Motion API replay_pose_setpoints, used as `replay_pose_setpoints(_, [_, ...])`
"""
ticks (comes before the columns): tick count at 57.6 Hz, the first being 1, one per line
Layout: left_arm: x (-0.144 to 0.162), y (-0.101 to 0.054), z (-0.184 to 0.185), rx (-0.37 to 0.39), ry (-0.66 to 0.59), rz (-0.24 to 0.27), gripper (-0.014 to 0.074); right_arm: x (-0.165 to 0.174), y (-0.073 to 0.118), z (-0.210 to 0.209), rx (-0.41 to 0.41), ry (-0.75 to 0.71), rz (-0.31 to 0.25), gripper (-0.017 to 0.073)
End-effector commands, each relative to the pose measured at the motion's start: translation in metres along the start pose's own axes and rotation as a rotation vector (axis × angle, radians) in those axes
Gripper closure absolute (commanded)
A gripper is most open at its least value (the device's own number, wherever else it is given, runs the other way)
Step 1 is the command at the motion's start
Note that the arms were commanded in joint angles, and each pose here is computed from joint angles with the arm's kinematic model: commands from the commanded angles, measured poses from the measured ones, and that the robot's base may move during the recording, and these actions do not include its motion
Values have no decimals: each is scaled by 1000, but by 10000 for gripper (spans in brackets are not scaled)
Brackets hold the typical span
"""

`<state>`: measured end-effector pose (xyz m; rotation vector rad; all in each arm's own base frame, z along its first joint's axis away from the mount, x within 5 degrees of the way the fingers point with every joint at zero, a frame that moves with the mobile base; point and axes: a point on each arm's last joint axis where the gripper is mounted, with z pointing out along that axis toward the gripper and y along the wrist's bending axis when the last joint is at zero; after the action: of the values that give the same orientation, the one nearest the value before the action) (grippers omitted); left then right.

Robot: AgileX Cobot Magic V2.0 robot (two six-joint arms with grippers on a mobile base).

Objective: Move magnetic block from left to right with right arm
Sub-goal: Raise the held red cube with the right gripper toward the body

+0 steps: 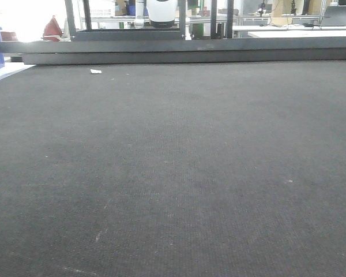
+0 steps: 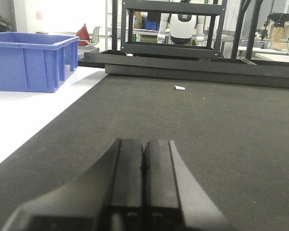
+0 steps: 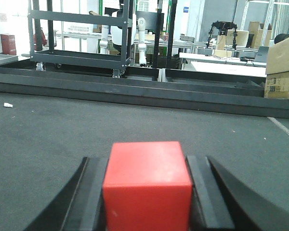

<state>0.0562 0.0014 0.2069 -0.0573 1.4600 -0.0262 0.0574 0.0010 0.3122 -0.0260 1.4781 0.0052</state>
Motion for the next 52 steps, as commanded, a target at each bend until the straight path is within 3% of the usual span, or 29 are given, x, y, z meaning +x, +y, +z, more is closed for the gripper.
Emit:
replay_pose_setpoints(1, [-6, 0, -1, 2, -95, -3, 720, -16, 0, 0, 6, -101, -23, 313])
replay_pose_setpoints(52, [-6, 0, -1, 2, -95, -3, 720, -16, 0, 0, 6, -101, -23, 313])
